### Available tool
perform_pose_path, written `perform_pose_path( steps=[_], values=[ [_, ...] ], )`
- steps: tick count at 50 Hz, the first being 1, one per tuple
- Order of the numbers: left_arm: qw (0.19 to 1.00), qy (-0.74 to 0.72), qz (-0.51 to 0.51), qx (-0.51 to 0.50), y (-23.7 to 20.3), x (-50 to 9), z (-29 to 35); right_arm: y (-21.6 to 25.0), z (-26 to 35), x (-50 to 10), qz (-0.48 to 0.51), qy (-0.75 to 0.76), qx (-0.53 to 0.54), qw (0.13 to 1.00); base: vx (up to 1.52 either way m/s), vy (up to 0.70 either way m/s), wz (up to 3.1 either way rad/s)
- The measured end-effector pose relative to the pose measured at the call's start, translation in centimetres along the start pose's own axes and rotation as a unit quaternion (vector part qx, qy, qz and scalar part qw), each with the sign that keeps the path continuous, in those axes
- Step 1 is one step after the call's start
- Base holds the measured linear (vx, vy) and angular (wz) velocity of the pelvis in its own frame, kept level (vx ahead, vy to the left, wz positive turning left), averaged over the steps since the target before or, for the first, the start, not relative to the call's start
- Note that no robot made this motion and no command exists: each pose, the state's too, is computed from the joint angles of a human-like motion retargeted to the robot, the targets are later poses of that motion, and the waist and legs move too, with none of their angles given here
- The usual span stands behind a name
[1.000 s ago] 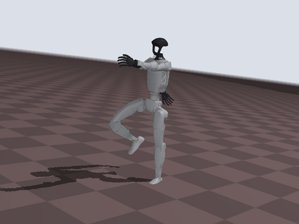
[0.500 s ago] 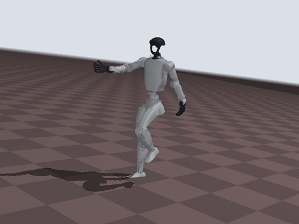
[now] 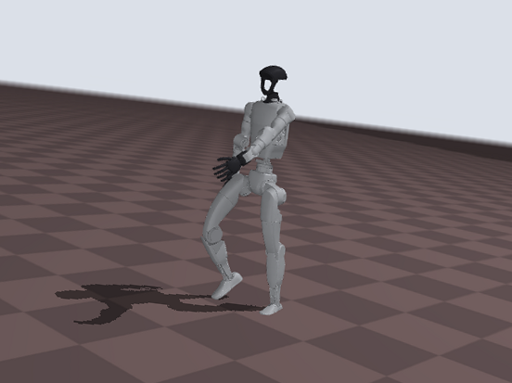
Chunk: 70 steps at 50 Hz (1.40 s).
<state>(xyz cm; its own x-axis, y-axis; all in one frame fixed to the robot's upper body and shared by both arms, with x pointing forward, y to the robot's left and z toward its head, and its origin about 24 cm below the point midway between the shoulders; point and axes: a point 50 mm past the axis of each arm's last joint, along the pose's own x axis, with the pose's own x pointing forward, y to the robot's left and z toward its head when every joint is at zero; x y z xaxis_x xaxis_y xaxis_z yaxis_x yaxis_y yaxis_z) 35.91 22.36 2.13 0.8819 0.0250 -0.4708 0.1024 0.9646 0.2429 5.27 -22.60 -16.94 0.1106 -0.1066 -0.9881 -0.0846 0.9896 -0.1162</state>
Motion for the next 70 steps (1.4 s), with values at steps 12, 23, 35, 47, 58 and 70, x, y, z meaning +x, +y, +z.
perform_pose_path(
  steps=[12,23,35,47,58,70],
  values=[
    [0.933,-0.324,0.116,0.104,7.3,-7.5,26.4,2.7,-31.1,-14.0,0.128,0.406,0.098,0.9,0.03,0.01,0.13],
    [0.994,-0.097,-0.047,-0.001,-4.1,0.5,3.3,2.1,-15.3,-2.9,0.023,0.173,0.111,0.978,0.08,-0.05,0.2],
    [0.791,0.571,-0.169,-0.142,-10.1,-34.4,-36.5,-8.6,34.7,-20.8,-0.078,-0.568,0.339,0.746,-0.03,-0.16,-0.75],
    [0.669,0.684,-0.215,-0.193,-11.4,-44.9,-36.9,-8.4,40.9,-39.4,-0.057,-0.732,0.317,0.6,0.0,-0.01,0.32],
    [0.975,0.205,-0.011,-0.089,-5.5,-5.9,-17.7,-1.2,22.2,-6.1,-0.074,-0.349,0.121,0.926,0.05,0.15,-0.08],
    [0.939,-0.317,0.113,0.075,5.2,-6.3,25.7,3.6,-26.1,-9.1,0.116,0.327,0.088,0.934,-0.03,0.06,0.76]
  ],
)
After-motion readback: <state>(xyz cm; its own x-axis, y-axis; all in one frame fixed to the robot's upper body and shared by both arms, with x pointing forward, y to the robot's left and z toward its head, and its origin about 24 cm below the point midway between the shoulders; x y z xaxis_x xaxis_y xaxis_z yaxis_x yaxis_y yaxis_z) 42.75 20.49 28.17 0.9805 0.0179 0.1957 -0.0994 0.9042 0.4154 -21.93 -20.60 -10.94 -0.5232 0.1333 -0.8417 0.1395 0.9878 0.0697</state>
